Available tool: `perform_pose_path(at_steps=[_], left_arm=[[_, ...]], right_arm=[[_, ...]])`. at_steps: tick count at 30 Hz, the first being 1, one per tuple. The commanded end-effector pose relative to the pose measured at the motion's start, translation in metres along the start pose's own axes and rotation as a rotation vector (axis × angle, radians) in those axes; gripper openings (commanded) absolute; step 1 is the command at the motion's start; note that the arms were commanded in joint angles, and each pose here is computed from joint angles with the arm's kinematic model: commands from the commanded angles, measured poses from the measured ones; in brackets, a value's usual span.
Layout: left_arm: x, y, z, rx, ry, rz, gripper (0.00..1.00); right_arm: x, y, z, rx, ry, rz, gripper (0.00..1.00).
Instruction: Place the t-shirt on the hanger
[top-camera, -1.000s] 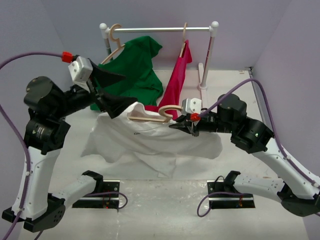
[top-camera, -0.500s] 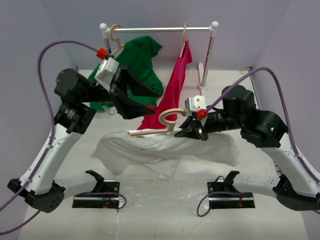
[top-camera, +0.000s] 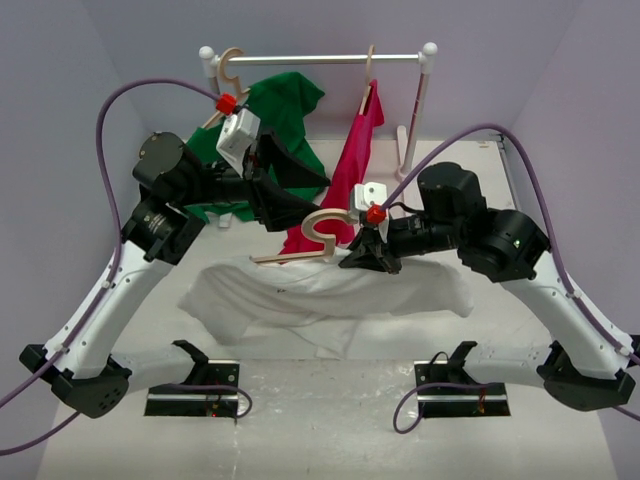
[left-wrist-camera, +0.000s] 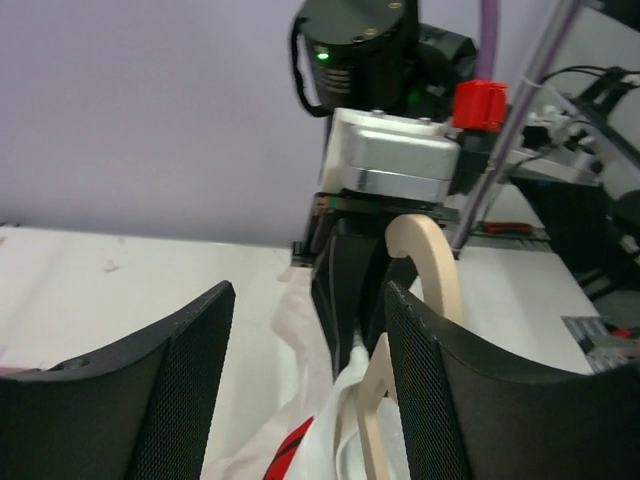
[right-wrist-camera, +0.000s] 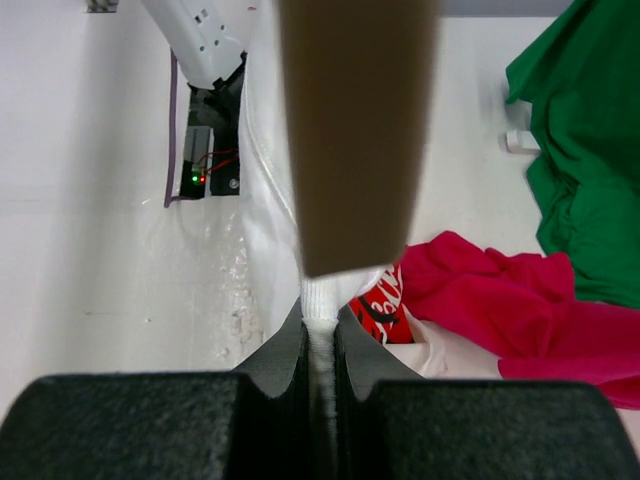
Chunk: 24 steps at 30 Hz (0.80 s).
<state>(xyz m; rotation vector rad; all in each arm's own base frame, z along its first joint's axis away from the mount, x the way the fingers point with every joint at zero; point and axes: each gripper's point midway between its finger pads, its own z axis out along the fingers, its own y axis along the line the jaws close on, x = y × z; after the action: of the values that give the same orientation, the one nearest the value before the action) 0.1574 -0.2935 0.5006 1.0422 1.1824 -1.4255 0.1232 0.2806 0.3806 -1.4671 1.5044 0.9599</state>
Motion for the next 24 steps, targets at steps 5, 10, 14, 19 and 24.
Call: perform_pose_path(at_steps=[5, 10, 14, 19, 24], left_arm=[[-0.029, 0.022, -0.018, -0.275, -0.076, 0.115, 0.67], [-0.028, 0.006, -0.015, -0.184, -0.093, 0.129, 0.69], [-0.014, -0.013, -0.010, -0.022, -0.075, 0.154, 0.68], [0.005, -0.017, -0.007, 0.058, -0.043, 0.166, 0.64], [0.007, -0.006, -0.001, 0.056, -0.032, 0.139, 0.36]], right_arm=[[0.009, -0.014, -0.014, 0.123, -0.024, 0.043, 0.00], [0.008, -0.018, -0.020, 0.146, -0.045, 0.054, 0.00], [0.000, -0.020, -0.022, 0.145, -0.066, 0.058, 0.00], [-0.015, -0.013, -0.019, 0.078, -0.097, 0.055, 0.00], [-0.020, -0.015, -0.012, 0.045, -0.098, 0.055, 0.00]])
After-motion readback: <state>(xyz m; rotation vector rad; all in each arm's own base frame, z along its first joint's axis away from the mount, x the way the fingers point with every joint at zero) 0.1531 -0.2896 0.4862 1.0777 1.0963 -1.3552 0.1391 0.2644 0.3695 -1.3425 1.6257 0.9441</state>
